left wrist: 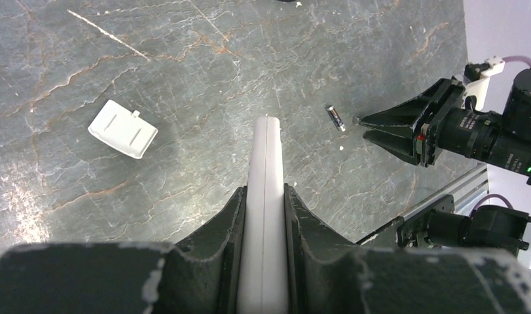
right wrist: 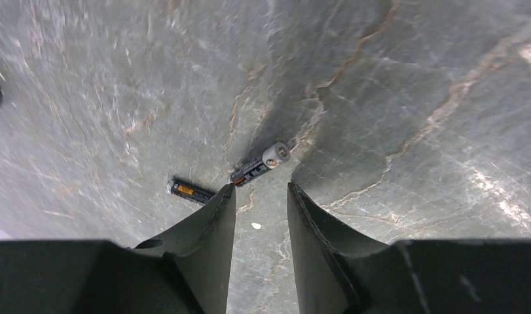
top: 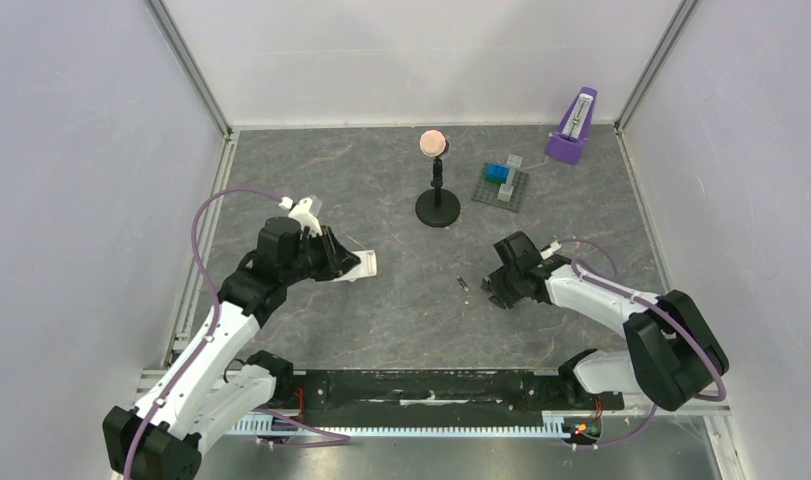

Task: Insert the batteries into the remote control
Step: Pick up the battery from the center of the board.

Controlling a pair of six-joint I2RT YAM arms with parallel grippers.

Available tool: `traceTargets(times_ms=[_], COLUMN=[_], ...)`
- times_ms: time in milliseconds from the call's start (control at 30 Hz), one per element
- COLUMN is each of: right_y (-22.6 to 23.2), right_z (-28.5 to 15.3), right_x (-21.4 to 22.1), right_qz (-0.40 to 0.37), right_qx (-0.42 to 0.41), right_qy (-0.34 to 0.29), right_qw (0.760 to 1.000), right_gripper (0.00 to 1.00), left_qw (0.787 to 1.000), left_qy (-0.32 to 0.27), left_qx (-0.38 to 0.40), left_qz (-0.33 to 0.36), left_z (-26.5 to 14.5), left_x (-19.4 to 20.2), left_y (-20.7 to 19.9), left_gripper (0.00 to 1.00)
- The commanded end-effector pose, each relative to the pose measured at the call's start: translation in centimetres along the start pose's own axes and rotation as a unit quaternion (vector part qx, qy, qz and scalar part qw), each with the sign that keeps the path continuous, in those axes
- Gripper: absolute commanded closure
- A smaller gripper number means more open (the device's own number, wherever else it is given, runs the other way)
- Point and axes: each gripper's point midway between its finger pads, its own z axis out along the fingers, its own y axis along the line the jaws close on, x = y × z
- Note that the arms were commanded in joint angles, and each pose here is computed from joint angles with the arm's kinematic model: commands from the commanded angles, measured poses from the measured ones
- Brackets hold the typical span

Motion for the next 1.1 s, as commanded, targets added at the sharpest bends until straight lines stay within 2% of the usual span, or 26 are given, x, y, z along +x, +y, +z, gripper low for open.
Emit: traceTargets(times_ms=[0, 300, 433, 800, 900, 967, 1067], right_y=[-0.1, -0.6, -1.8, -2.1, -2.4, -2.4, -1.6], right_z=[-0.2, 0.9, 1.0, 1.5, 1.8, 1.9, 1.6], right_x=[-1.6, -2.3, -2.4, -1.8, -1.8, -1.9, -3.1], right_qz=[0.107, 0.145, 0.169, 0.117, 0.104, 0.099, 0.078], right_qx=[0.007, 0.037, 0.081, 0.230, 0.243, 0.238, 0.214], right_qy=[-0.033, -0.027, -0.020, 0.031, 0.038, 0.034, 0.010], right_qw=[0.994, 0.988, 0.982, 0.966, 0.964, 0.966, 0.974], right_gripper=[0.62, 0.64, 0.67, 0.77, 0.86, 0.98, 1.00], left_qw=[0.999, 0.999, 0.999, 0.998, 0.998, 0.998, 0.998], left_qy=[-0.038, -0.038, -0.037, -0.044, -0.044, -0.043, -0.040], left_qx=[0.025, 0.014, 0.007, -0.010, -0.013, -0.013, -0.012], left_qz=[0.023, 0.031, 0.035, 0.044, 0.043, 0.042, 0.040], left_z=[-0.1, 0.6, 0.9, 1.3, 1.3, 1.3, 1.2], left_x=[-1.8, -1.9, -1.8, -2.1, -2.1, -2.0, -2.0], left_y=[-1.0, -0.4, 0.0, 0.8, 0.9, 0.9, 0.8], left_gripper=[0.98, 0.98, 0.98, 0.98, 0.98, 0.98, 0.98])
